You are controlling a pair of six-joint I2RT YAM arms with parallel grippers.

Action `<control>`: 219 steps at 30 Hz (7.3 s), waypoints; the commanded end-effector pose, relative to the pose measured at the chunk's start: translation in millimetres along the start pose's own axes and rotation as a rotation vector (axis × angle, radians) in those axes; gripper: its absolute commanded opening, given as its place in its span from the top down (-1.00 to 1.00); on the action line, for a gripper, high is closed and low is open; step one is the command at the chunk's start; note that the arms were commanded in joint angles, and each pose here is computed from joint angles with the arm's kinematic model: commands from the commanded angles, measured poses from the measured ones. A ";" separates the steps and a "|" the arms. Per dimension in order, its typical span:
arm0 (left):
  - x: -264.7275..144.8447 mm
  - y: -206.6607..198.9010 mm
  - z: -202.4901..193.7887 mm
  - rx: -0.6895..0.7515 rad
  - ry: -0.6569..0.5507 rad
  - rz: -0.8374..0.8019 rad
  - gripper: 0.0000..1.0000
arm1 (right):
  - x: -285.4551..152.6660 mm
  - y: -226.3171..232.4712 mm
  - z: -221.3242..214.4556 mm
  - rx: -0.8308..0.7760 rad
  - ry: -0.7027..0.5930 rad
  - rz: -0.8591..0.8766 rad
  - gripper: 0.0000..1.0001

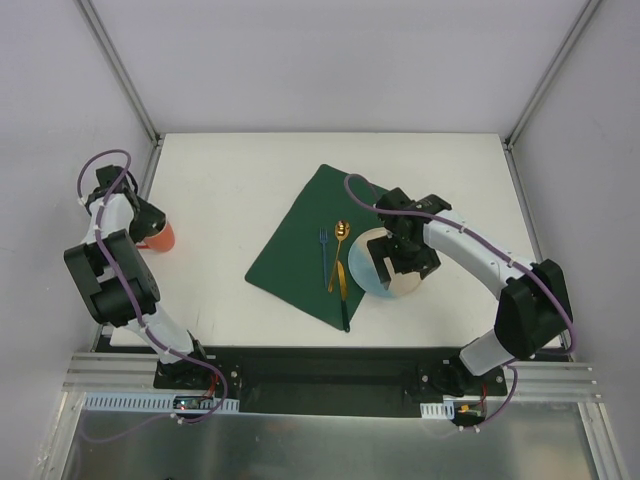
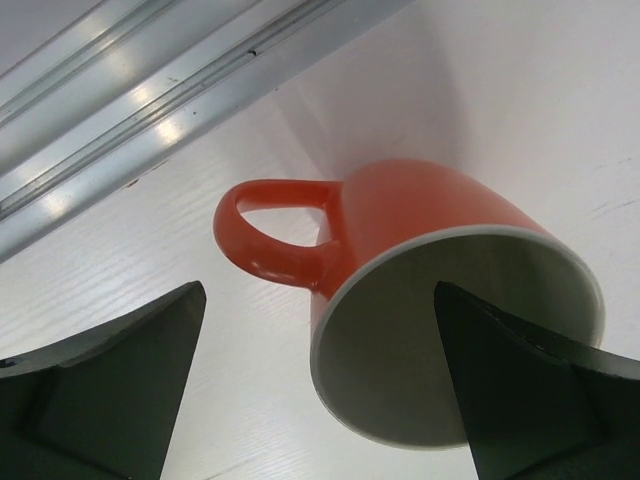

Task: Set the dinner table for one person
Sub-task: Place the cup at the corner of the board, then move the plate to the corner of the board, then pick up the fork from the napkin, then pick up the spoon from the napkin.

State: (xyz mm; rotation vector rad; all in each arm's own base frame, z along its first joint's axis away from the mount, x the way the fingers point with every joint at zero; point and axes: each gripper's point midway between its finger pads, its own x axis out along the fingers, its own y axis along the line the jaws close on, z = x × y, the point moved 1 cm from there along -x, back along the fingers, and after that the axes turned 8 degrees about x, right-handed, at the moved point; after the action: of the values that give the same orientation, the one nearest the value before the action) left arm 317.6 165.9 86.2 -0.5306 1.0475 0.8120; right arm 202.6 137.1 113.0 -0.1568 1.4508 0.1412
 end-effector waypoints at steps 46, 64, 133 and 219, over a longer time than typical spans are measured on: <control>-221.9 -83.5 -186.9 0.375 0.031 -0.641 -0.98 | 97.4 -80.6 58.6 0.780 -0.100 0.392 -0.12; -221.2 -108.7 -173.5 0.475 0.025 -0.622 -0.99 | 69.7 -100.1 89.4 0.796 -0.216 0.332 0.98; -216.0 -112.1 -192.0 0.524 0.114 -0.662 -0.99 | 65.9 -336.9 54.2 1.314 -0.200 -0.098 0.17; -159.2 -291.7 -331.2 0.857 0.237 -0.416 -0.98 | -9.6 -62.6 59.2 0.522 -0.172 0.182 -0.43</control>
State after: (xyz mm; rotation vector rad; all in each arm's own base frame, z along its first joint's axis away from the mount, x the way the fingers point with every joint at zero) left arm 333.0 -291.6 90.9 -0.1346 1.3321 -0.1708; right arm 290.7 106.4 112.7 0.4639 1.3275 0.0084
